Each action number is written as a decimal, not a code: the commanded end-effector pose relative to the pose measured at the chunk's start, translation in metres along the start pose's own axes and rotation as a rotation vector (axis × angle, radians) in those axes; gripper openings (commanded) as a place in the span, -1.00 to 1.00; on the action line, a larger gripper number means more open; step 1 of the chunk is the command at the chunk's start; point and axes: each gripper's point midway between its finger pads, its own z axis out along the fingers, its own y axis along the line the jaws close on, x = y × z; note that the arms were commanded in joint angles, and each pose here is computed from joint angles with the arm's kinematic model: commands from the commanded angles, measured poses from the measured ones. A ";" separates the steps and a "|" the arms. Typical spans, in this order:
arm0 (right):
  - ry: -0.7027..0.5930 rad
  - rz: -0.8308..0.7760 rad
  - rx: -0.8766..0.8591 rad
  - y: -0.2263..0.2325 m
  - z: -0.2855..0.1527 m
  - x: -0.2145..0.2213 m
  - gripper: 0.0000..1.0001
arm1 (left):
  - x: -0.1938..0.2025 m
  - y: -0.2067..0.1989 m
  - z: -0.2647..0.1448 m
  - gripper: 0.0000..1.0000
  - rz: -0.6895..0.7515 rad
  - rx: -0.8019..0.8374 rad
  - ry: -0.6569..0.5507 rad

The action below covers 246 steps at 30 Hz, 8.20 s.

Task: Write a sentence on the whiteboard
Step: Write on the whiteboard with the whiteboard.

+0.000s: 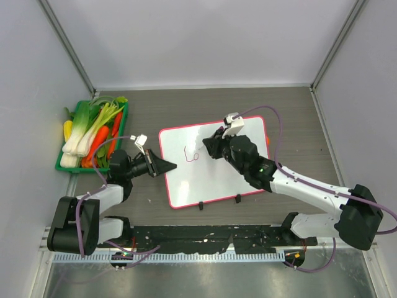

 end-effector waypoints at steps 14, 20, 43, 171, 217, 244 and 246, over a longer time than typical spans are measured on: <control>-0.028 -0.002 0.032 -0.007 0.009 -0.001 -0.99 | 0.000 0.019 0.001 -1.00 0.067 -0.081 -0.019; -0.018 -0.011 0.059 -0.014 0.011 0.009 -0.99 | -0.001 0.020 0.001 -1.00 0.063 -0.085 -0.019; 0.049 -0.026 0.065 -0.026 -0.001 0.035 -0.99 | -0.001 0.020 0.002 -1.00 0.062 -0.085 -0.019; -0.011 0.005 0.194 -0.061 -0.012 0.014 -0.99 | 0.001 0.019 0.002 -1.00 0.068 -0.082 -0.013; 0.066 0.067 0.051 -0.041 -0.008 0.037 -0.99 | 0.000 0.019 0.002 -1.00 0.070 -0.082 -0.013; 0.035 0.041 0.148 -0.063 -0.022 0.032 -0.99 | 0.000 0.019 0.002 -1.00 0.071 -0.083 -0.015; 0.006 0.048 0.149 -0.064 -0.024 0.027 -0.99 | 0.000 0.019 0.002 -1.00 0.071 -0.083 -0.015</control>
